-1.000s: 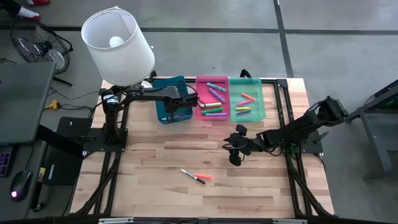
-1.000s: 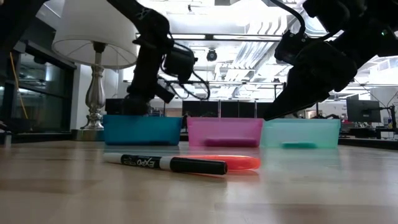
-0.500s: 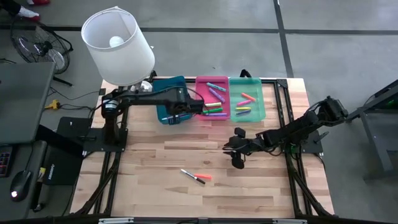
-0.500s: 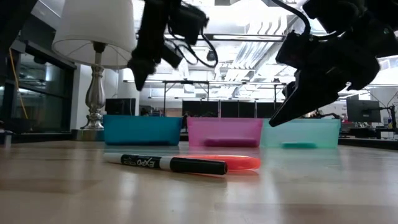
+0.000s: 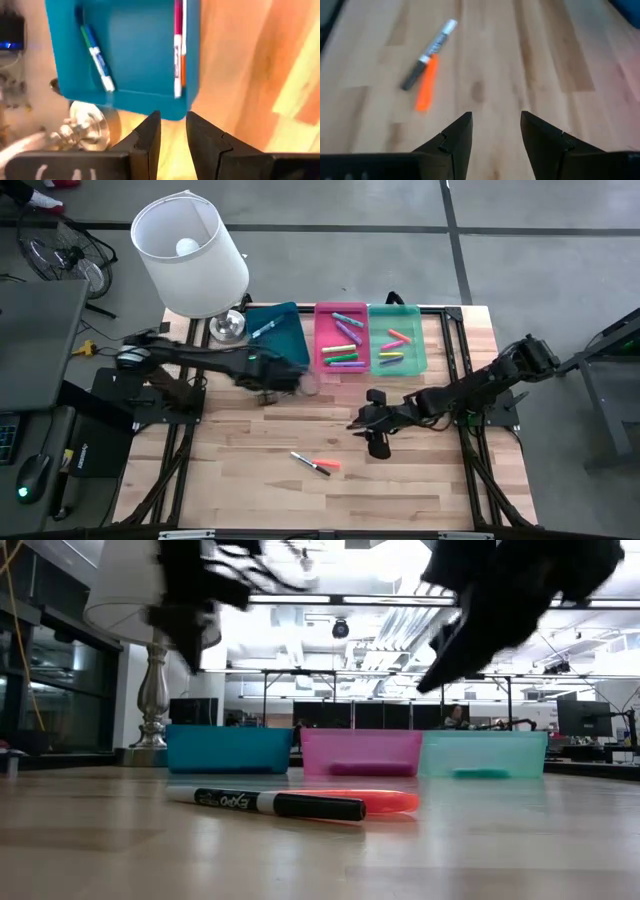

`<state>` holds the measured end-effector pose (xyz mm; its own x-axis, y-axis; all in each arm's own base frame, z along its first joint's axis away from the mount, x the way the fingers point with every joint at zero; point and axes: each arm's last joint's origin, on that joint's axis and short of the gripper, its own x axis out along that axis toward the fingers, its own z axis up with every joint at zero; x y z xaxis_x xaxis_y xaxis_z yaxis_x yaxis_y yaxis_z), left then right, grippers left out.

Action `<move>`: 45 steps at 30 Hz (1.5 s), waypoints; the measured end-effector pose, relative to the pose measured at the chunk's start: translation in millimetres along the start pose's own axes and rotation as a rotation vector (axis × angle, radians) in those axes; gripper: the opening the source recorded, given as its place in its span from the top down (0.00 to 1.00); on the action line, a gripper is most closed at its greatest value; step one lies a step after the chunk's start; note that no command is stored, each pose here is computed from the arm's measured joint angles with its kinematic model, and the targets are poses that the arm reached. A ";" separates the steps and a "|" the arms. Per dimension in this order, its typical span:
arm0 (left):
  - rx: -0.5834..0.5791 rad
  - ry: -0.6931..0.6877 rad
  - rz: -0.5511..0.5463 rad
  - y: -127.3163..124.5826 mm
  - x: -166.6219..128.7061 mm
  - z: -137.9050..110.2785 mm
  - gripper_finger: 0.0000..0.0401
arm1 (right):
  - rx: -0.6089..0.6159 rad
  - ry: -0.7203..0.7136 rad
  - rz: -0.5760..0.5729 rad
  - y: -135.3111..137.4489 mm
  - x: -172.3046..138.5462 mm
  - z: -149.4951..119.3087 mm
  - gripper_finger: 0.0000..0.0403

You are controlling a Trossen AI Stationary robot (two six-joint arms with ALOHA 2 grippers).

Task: Pick & Place Markers
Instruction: Put the orange pen into the green bin

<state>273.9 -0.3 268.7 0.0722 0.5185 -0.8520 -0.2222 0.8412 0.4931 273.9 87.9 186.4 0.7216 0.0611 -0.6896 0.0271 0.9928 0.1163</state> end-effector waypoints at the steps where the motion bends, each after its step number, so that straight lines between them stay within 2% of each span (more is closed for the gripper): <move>1: -0.026 -0.034 -0.016 -3.1 -0.2 -5.7 0.78 | -0.009 0.008 0.006 4.8 -2.1 5.0 0.61; 3: -0.106 -0.140 -0.061 -10.3 -1.0 -15.2 0.78 | -0.032 0.039 0.012 13.7 -5.8 11.2 0.61; 5: -0.113 -0.132 -0.079 -18.3 0.7 -35.8 0.78 | -0.050 0.055 0.022 22.9 -9.0 19.9 0.61; 7: -0.176 -0.239 -0.132 -28.1 -4.3 -38.3 0.78 | -0.058 0.081 0.024 30.1 -12.8 25.9 0.61; 9: -0.168 -0.227 -0.130 -34.4 -5.2 -55.5 0.78 | -0.062 0.088 0.027 36.2 -14.8 35.1 0.61; 12: -0.206 -0.322 -0.145 -48.7 -12.1 -60.2 0.78 | -0.065 0.134 0.017 44.2 -11.8 43.6 0.61; 14: -0.171 -0.327 -0.125 -55.8 -14.2 -72.0 0.78 | -0.064 0.131 0.022 50.0 -7.9 54.6 0.61; 16: -0.182 -0.401 -0.151 -65.7 -21.3 -73.0 0.78 | -0.070 0.176 0.021 54.3 -0.2 58.8 0.61; 18: -0.152 -0.416 -0.129 -71.8 -23.6 -83.9 0.78 | -0.074 0.205 0.027 59.0 8.9 63.7 0.61; 23: -0.162 -0.512 -0.099 -83.9 -31.3 -97.9 0.78 | -0.073 0.296 0.037 67.4 31.2 73.7 0.61; 26: -0.189 -0.558 -0.100 -87.5 -35.4 -103.0 0.78 | -0.081 0.364 0.042 70.8 47.2 74.8 0.61; 33: -0.207 -0.598 -0.126 -94.3 -40.1 -107.7 0.78 | -0.094 0.413 0.056 79.3 77.0 74.9 0.61; 45: -0.229 -0.596 -0.138 -94.5 -40.0 -107.2 0.78 | -0.070 0.449 0.036 79.6 100.7 61.2 0.54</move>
<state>187.8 -117.0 237.3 0.6269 0.4601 -0.6287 -0.3694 0.8861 0.2802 391.0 166.8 169.9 0.3493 0.1184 -0.9295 -0.0504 0.9929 0.1075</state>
